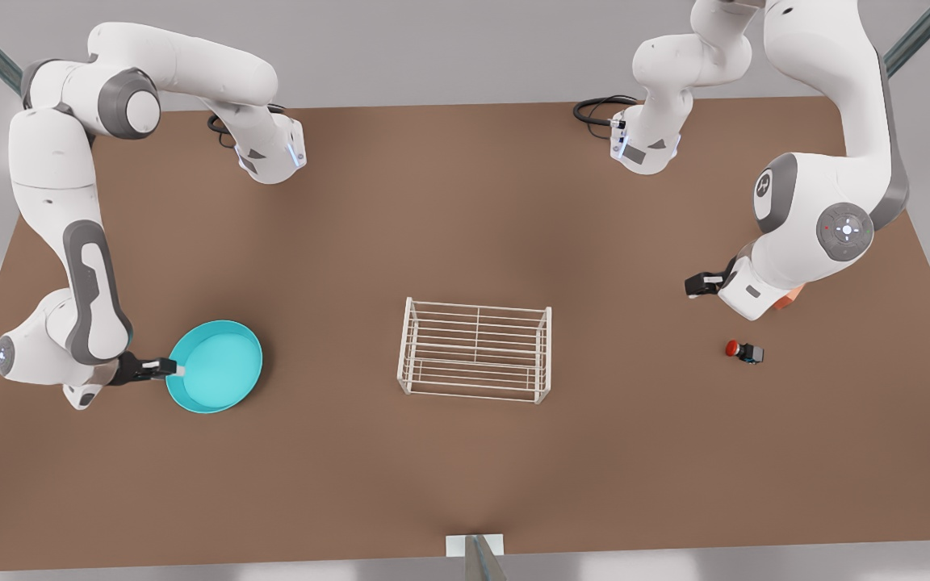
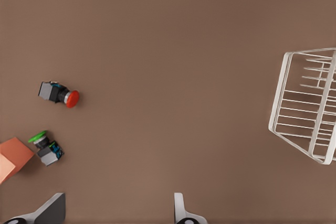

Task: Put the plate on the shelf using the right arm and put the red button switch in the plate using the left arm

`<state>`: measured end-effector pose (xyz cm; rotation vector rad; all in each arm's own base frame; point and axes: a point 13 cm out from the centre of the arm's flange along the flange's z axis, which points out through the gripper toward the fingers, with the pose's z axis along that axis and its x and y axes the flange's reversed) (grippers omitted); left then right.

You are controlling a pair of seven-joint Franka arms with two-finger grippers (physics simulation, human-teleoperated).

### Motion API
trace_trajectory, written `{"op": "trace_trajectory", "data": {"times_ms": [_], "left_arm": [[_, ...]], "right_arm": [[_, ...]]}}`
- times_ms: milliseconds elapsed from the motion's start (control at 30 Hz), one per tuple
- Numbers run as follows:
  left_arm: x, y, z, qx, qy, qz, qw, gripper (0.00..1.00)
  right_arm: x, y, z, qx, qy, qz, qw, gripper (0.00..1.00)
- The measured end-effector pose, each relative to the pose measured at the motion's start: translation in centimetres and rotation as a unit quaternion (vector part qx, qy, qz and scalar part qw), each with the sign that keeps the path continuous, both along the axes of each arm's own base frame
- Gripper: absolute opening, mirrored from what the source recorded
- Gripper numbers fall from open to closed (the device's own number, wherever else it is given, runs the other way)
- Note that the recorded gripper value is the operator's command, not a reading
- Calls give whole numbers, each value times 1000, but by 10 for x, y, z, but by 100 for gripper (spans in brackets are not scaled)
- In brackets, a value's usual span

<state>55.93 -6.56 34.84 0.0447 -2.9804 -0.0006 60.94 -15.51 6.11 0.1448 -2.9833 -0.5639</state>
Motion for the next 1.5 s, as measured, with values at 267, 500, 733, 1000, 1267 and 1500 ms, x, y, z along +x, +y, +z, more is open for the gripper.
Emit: {"op": "trace_trajectory", "data": {"times_ms": [267, 500, 733, 1000, 1267, 1500], "left_arm": [[1, 1, 0, 0, -1, -2, 1000, 100], [1, 2, 0, -1, -1, -3, 1000, 100], [-1, 4, 2, 0, 0, -2, 1000, 100], [-1, 6, 3, -1, 0, -1, 1000, 100], [-4, 7, 1, 0, 2, 3, 1000, 100], [-64, 43, -93, 0, 47, 194, 980, 100]], "right_arm": [[0, 5, -9, 10, -1, 20, 1000, 41], [-1, 7, -8, 12, -3, 34, 999, 26], [-2, 9, 0, 19, -1, 46, 999, 21], [23, 45, 87, 45, -34, 76, 996, 21], [57, 153, 195, 67, -69, 153, 983, 20], [40, 294, 242, 98, -44, 202, 974, 21]]}}
